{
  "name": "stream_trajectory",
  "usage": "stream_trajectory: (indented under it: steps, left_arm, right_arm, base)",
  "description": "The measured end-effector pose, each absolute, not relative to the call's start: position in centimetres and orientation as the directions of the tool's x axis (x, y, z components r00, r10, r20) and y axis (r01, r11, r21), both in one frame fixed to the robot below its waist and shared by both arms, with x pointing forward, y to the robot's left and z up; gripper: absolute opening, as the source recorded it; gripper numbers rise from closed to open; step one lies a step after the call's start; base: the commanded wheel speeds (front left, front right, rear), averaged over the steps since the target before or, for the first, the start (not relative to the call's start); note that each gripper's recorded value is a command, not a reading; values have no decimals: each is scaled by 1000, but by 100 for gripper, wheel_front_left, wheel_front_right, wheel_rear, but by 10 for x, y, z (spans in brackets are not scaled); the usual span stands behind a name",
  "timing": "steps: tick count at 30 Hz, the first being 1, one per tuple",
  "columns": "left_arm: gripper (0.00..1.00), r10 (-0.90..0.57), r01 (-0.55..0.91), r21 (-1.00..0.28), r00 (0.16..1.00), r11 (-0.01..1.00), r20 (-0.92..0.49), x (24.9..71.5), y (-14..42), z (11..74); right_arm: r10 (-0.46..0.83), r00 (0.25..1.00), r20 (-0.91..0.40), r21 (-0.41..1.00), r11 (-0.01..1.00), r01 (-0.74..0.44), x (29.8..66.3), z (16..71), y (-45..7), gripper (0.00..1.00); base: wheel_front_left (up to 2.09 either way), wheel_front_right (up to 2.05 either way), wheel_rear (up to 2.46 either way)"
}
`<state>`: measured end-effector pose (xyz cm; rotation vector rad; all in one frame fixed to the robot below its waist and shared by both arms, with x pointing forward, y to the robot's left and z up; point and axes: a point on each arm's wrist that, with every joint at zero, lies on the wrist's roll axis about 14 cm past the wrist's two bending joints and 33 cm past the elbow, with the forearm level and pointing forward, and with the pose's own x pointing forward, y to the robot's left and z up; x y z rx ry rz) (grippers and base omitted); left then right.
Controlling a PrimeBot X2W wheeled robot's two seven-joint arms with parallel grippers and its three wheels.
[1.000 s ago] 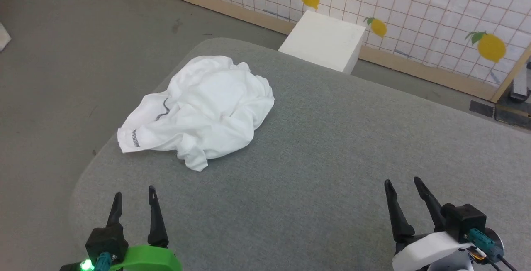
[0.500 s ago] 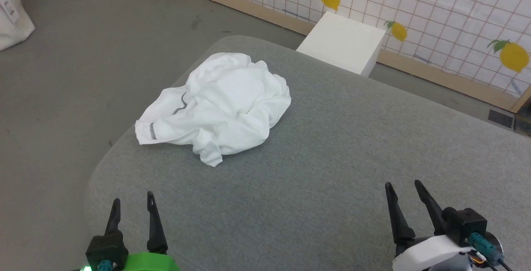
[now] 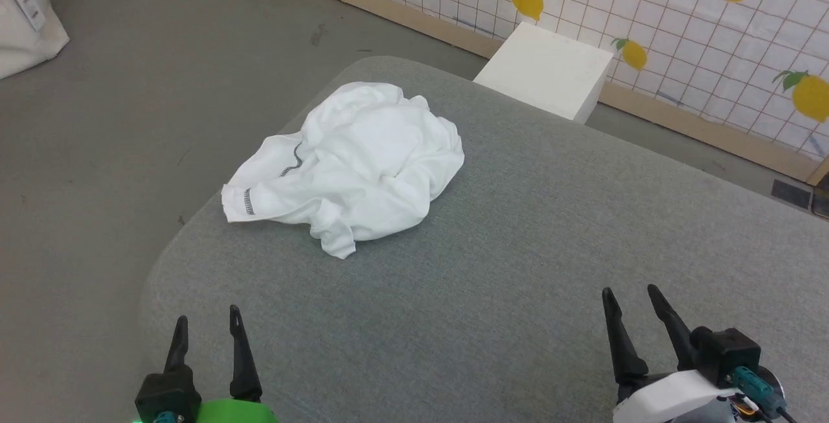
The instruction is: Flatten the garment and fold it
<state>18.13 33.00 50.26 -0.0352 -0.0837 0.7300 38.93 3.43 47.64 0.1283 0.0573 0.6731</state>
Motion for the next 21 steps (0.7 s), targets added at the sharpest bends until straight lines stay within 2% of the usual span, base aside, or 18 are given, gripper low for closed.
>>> stream_trajectory:
  steps: [8, 15, 18, 21]
  left_arm:
    - [100, 642, -636, -91, 764, 766, 59, 188, 332, 502]
    - [100, 552, -538, -127, 821, 833, 145, 253, 372, 557]
    - [100, 503, -487, -160, 861, 859, 81, 292, 381, 568]
    - [100, 439, -445, -182, 895, 877, -74, 328, 381, 556]
  right_arm:
    - [615, 788, -16, 143, 782, -607, 390, 474, 30, 100]
    - [603, 797, -44, 134, 794, -593, 396, 462, 24, 100]
    - [585, 809, -46, 123, 807, -577, 406, 460, 18, 100]
    - [566, 823, -54, 112, 822, -558, 416, 458, 12, 100]
  base:
    - [0, 0, 0]
    - [0, 0, 0]
    - [0, 0, 0]
    - [0, 0, 0]
